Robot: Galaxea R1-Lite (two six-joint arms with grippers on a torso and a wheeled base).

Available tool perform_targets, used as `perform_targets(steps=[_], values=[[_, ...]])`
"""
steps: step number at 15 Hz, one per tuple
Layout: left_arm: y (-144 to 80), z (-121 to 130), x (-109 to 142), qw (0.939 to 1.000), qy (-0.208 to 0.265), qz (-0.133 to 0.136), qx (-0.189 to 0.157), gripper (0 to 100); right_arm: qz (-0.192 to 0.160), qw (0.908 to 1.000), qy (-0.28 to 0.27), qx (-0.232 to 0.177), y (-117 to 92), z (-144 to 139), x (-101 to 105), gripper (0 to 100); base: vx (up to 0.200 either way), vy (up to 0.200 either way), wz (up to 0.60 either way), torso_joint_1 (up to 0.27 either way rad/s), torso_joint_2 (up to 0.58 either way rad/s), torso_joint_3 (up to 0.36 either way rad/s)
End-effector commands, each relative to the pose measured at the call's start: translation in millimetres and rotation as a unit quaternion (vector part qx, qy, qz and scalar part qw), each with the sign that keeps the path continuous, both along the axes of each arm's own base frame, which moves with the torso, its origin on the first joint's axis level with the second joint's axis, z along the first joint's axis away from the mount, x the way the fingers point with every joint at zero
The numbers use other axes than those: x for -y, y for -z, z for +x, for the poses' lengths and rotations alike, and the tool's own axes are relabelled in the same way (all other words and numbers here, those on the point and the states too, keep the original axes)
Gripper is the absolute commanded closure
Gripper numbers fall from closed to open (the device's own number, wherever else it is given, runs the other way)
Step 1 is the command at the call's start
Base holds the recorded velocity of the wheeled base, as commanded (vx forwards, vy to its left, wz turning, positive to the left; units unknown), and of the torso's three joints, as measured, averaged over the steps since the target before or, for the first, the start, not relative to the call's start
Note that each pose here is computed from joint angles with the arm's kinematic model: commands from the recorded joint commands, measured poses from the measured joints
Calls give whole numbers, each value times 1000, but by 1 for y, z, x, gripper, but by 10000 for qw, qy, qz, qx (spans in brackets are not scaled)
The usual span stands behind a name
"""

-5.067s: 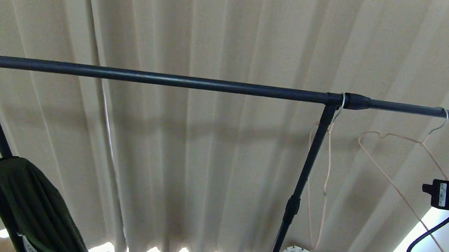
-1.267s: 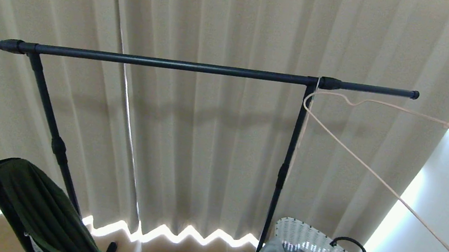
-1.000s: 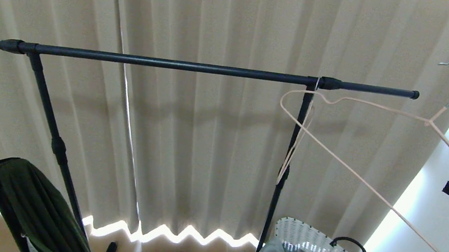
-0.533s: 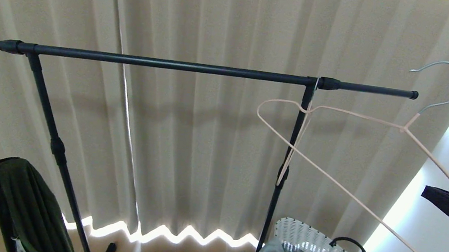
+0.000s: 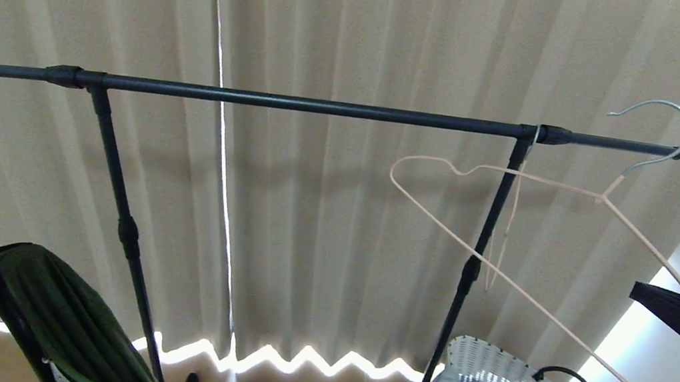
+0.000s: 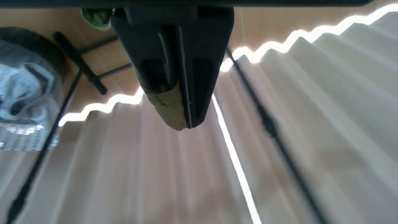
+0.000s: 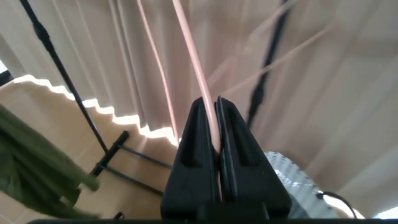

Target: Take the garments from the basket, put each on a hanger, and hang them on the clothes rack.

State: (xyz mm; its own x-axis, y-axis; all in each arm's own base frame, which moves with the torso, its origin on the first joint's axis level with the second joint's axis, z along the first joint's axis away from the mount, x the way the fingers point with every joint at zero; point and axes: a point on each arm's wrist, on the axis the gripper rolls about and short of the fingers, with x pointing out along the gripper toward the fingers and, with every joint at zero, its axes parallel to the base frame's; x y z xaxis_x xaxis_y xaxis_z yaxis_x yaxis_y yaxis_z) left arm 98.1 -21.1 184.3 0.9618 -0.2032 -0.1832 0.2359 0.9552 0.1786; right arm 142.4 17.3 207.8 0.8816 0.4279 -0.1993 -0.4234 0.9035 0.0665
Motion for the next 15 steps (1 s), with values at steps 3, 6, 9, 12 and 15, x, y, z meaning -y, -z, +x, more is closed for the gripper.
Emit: perform_targets(steps=[3,6,9,12,15], values=[[1,0,0,10000,-8,-7,-24,100,-33,9997,5,-222,6,12,-1,100,0,0,0,0,0,0],[-9,7,1,9999,4,131,67,100,-50,9988,-93,-469,13,24,-5,100,0,0,0,0,0,0],[-24,40,8,9996,-108,251,-51,100,-135,9971,-363,-652,19,31,-22,100,0,0,0,0,0,0],[-41,92,20,9986,-416,297,-154,100,-93,9938,-838,-727,19,26,-45,100,0,0,0,0,0,0],[-54,132,43,9979,-626,32,-149,100,214,9846,-1425,-991,19,16,-70,100,0,0,0,0,0,0]])
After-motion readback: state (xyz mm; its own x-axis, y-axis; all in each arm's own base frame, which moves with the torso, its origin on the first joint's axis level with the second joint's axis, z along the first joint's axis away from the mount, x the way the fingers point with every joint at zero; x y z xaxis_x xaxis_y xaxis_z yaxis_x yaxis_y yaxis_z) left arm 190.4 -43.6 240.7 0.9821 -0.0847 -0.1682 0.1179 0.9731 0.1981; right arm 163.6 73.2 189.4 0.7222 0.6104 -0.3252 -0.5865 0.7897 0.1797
